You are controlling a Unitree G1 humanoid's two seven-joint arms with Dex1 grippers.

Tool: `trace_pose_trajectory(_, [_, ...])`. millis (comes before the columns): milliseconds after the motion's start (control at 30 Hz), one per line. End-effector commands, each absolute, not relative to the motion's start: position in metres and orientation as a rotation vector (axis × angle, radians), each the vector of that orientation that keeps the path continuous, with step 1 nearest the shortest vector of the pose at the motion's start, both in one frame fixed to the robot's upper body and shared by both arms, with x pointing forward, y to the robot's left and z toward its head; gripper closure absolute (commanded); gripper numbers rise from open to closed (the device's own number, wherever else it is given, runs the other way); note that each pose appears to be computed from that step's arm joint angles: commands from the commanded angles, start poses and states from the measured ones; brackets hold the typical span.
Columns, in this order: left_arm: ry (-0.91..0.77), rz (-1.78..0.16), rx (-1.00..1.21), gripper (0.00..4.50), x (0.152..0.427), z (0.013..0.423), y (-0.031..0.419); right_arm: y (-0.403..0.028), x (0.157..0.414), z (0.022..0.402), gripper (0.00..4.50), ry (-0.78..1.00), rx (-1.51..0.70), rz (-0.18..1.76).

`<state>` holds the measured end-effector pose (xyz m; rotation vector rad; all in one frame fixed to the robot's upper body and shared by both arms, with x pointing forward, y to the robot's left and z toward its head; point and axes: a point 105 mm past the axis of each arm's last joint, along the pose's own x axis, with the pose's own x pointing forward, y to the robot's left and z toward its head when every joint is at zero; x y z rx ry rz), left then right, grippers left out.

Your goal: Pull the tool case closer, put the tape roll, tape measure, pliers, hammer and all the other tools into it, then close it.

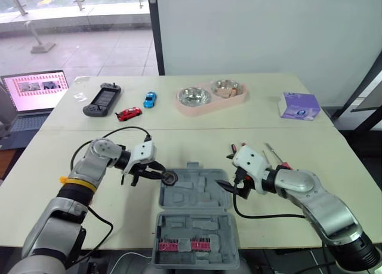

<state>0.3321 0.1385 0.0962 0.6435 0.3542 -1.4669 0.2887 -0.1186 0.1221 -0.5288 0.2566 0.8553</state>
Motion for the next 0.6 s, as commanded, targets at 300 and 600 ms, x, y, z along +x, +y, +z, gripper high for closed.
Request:
trace_pose_trajectory(300, [0.415, -1.436, 0.816, 3.29, 0.34, 0.083, 0.135, -0.112, 0.285, 0.13, 0.0, 0.206, -0.527, 0.852])
trace_pose_trajectory(600, [0.43, -1.451, 0.85, 3.29, 0.341, 0.068, 0.128, -0.112, 0.284, 0.129, 0.0, 0.206, -0.522, 0.845])
